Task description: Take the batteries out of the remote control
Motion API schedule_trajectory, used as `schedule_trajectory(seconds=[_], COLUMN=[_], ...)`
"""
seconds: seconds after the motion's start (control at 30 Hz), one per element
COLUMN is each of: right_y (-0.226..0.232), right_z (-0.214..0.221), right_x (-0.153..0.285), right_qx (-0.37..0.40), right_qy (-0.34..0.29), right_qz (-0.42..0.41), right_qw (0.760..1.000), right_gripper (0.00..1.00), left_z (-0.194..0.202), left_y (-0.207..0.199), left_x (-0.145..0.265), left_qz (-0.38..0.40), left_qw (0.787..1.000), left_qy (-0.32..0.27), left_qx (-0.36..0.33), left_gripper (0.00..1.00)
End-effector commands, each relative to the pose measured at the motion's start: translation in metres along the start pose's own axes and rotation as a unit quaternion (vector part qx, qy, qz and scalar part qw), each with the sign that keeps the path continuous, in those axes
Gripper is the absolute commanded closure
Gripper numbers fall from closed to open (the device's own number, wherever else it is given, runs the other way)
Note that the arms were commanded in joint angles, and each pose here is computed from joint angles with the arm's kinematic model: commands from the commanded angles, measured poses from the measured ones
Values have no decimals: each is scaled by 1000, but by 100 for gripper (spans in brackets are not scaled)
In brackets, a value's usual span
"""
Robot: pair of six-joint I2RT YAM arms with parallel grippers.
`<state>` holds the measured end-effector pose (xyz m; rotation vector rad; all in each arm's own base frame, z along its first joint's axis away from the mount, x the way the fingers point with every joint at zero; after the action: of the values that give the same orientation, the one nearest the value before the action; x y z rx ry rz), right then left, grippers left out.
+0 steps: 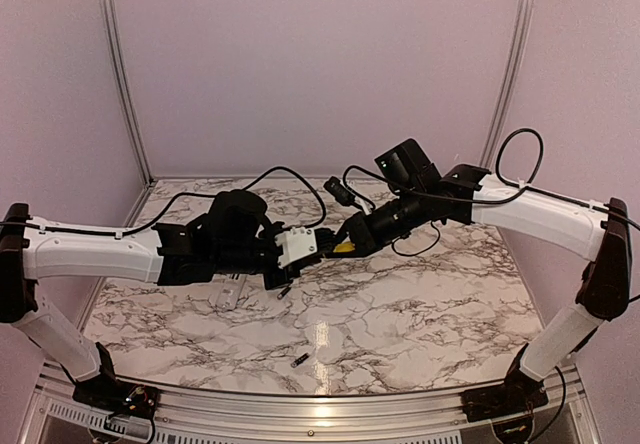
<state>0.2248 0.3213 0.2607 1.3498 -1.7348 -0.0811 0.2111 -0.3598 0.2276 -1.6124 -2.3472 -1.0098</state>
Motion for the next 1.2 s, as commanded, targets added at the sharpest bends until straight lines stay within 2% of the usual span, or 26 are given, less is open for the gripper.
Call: schedule_trajectory(seconds=[0.0, 0.1, 0.37, 0.47, 0.73, 1.0, 1.17], right_y=[10, 6, -1, -6, -30, -57, -60], right_z=[-14, -18, -36, -42, -48, -37, -26], right_x=[8, 10, 20, 27, 59, 90, 91], right_qx=[15, 10, 7, 4, -33, -86, -99], right_qy=[-24, -31, -66, -81, -127, -161, -159], right_qz=[8, 31, 96, 130, 243, 289, 290], right_qw=[1000, 999, 993, 988, 961, 940, 939], right_gripper=[80, 61, 24, 15, 5, 2, 2], left_z=[-3, 1, 17, 26, 59, 100, 117], left_y=[2, 0, -2, -2, -8, 0, 3], left_x=[12, 19, 36, 40, 39, 33, 19], left_qz=[-17, -23, -55, -70, -111, -223, -237], left_qw=[1000, 999, 994, 990, 964, 903, 877], left_qy=[-11, -12, -5, 3, 56, 163, 210], left_qx=[21, 40, 93, 121, 236, 328, 361], left_gripper=[100, 100, 100, 100, 100, 100, 100])
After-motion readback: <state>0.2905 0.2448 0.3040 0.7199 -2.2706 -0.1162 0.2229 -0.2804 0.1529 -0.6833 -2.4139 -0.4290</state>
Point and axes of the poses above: each gripper's point midway between its finger pads, its own x axis back along the fingers, its own y axis along the line the jaws close on, z = x × y, the point moved 6 cm from there along x, back along the fingers, and after that the axes turned 3 degrees about x, right-handed, at the moved point
